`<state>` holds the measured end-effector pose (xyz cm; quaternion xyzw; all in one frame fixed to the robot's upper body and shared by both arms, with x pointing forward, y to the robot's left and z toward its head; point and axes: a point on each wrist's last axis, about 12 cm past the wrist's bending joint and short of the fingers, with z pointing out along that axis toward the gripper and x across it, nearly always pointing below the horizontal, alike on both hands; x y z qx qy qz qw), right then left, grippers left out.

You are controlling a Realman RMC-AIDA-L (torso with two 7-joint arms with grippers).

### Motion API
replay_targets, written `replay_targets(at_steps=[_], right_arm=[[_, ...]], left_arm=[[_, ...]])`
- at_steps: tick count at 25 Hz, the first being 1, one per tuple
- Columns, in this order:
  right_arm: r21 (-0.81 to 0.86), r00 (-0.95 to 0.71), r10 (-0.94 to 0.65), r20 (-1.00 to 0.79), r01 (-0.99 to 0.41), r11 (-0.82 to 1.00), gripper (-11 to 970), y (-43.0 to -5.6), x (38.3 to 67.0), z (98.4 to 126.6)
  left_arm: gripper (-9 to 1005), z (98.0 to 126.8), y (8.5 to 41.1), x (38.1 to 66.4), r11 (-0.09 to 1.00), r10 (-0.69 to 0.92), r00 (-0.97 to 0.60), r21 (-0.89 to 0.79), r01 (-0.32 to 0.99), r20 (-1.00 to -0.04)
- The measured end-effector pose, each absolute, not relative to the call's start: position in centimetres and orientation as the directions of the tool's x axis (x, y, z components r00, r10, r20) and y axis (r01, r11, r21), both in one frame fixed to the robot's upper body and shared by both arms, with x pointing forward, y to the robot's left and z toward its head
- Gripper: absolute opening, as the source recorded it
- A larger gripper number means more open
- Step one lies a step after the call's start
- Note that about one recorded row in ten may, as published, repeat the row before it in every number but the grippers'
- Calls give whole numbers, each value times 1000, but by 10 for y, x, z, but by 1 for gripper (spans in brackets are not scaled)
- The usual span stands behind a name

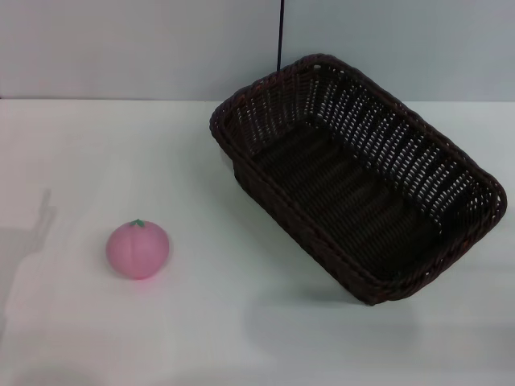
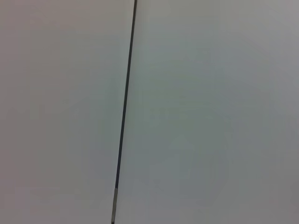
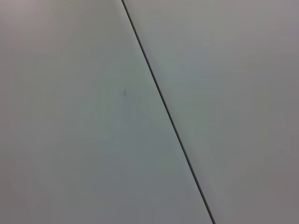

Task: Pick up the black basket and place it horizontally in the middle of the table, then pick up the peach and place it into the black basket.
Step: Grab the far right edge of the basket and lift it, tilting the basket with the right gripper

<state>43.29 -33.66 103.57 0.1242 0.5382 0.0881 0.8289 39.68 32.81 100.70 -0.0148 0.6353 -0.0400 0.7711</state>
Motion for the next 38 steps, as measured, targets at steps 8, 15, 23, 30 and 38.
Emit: replay_targets(at_steps=[8,15,23,30,38], right_arm=[[297,400,282,-872,-24,954,529,-336,430,1035],[259,420,261,-869,-64,964,528,-341,419,1039],[251,372,346,-862,-280,927,526,-372,415,1058],[330,102,423,-900,-477,815,525,-405,438,1098],[432,-403,242,-883,-492,756,519,-418,490,1181]], left_arm=[[822,1005,331,391,997,-69,175,-64,36,-982],[821,1005,335,391,997,-78,174,-71,43,-982],[821,1008,350,393,991,-124,160,-116,62,-979],[822,1010,351,402,992,-117,165,-106,75,-979],[822,1011,351,406,992,-116,166,-106,71,-979]])
